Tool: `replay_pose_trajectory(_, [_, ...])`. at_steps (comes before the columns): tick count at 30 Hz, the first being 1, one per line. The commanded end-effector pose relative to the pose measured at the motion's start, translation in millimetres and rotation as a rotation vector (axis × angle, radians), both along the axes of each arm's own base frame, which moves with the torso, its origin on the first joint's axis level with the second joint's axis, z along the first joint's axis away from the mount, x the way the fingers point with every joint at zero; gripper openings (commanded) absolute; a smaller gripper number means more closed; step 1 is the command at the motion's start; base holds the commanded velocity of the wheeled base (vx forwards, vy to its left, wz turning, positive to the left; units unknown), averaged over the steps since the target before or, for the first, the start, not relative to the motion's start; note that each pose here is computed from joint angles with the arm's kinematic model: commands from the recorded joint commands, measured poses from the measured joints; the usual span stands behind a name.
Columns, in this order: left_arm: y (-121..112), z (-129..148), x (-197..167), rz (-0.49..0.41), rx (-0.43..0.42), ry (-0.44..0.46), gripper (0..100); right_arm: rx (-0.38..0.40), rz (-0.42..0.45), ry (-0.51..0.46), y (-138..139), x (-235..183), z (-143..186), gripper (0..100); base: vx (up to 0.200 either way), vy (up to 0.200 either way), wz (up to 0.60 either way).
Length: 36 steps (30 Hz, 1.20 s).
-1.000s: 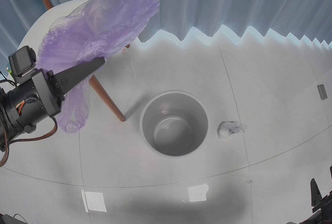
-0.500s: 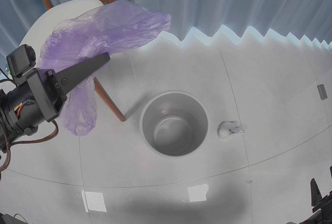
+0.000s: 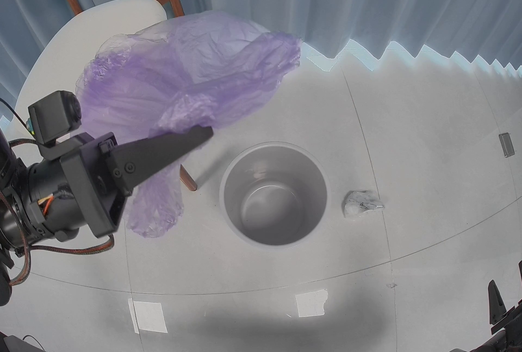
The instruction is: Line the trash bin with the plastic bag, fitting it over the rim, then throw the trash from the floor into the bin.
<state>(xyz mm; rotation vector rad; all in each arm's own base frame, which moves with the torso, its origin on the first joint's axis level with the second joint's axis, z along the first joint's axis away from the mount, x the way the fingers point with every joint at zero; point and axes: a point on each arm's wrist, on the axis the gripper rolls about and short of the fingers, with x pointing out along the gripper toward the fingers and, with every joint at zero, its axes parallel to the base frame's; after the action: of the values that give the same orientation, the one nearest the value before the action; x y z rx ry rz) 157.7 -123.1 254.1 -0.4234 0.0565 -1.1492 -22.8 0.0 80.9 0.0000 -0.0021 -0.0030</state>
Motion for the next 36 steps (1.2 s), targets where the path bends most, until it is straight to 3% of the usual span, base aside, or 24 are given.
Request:
replay_pose_trajectory(1, [-8, -5, -3, -0.042, 0.012, 0.019, 0, 0.0, 0.0, 0.001, 0, 0, -5, 100, 0.0, 0.0, 0.0])
replay_pose_trajectory(19, [-38, -18, -13, -0.208, 0.019, 0.004, 0, 0.0, 0.0, 0.001, 0, 0, -5, 100, 0.0, 0.0, 0.0])
replay_pose_trajectory(27, [-44, -19, -9, -0.212, -0.013, -0.03, 0, -0.002, 0.0, 0.001, 0, 0, -5, 100, 0.0, 0.0, 0.0])
replay_pose_trajectory(36, [-45, -25, -25, -0.372, -0.016, -0.073, 0, 0.0, 0.0, 0.001, 0, 0, -5, 100, 0.0, 0.0, 0.0])
